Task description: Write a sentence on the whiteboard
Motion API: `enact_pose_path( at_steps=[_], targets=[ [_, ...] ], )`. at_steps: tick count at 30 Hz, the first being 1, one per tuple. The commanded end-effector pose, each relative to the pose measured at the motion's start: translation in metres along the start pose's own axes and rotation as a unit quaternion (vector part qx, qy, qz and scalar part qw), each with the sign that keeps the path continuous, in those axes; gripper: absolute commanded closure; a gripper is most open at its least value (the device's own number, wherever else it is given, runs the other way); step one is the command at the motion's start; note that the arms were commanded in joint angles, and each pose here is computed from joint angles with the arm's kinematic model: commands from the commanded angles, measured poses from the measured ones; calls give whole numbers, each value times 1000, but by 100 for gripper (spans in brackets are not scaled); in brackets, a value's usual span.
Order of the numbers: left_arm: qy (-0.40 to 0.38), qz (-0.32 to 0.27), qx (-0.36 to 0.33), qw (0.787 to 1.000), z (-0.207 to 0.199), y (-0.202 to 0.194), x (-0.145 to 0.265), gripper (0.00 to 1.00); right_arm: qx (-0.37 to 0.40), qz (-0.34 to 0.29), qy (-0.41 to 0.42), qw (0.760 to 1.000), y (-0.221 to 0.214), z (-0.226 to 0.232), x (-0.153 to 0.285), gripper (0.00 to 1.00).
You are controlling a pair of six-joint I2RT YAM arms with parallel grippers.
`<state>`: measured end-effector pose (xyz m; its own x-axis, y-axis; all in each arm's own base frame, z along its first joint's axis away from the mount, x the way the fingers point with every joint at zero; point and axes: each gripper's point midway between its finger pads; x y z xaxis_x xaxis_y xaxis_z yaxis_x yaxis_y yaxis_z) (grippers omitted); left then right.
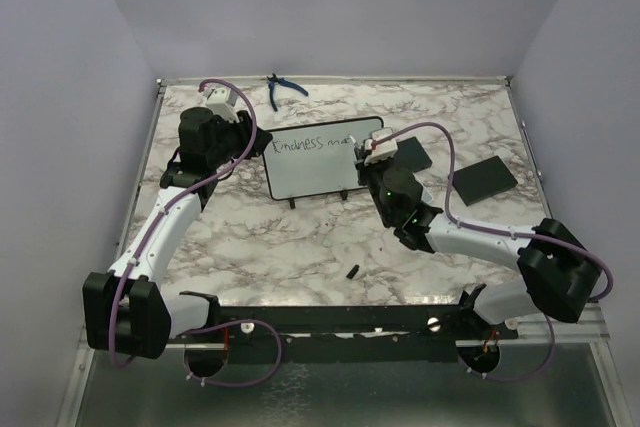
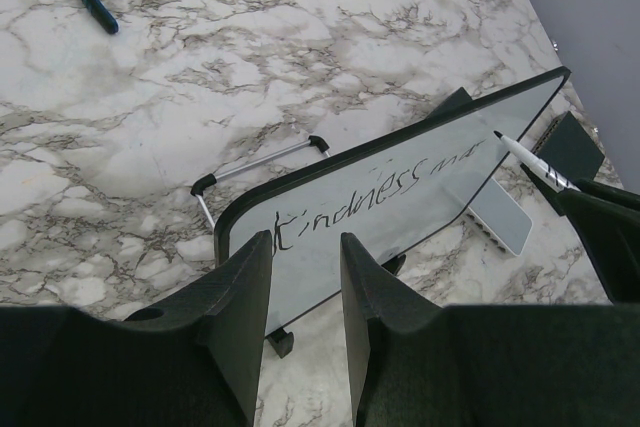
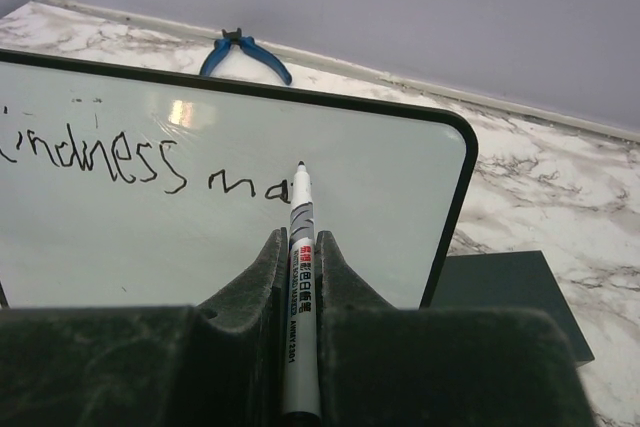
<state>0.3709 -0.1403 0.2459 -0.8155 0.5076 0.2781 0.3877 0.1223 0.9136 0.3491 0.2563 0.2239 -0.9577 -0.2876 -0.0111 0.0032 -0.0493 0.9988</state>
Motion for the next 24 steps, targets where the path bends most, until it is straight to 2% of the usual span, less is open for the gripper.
enact_pose_path(
  at_steps=[1,24],
  targets=[
    [-10,-11,-10,1000,-7,5,6,65,-1,-15,-4,1000,11,3,-10,100],
    [-10,-11,-10,1000,-7,5,6,65,-12,21,-34,999,-18,-11,1,100]
  ],
)
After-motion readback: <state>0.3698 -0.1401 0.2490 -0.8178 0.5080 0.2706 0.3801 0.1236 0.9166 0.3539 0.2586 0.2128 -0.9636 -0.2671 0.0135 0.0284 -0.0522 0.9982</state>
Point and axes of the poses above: each gripper's point midway between its finger pads, its own x axis back along the fingers, its own z axis along the line the jaws close on, y = z × x, and after that the axes turned 8 degrees about -x, right-handed
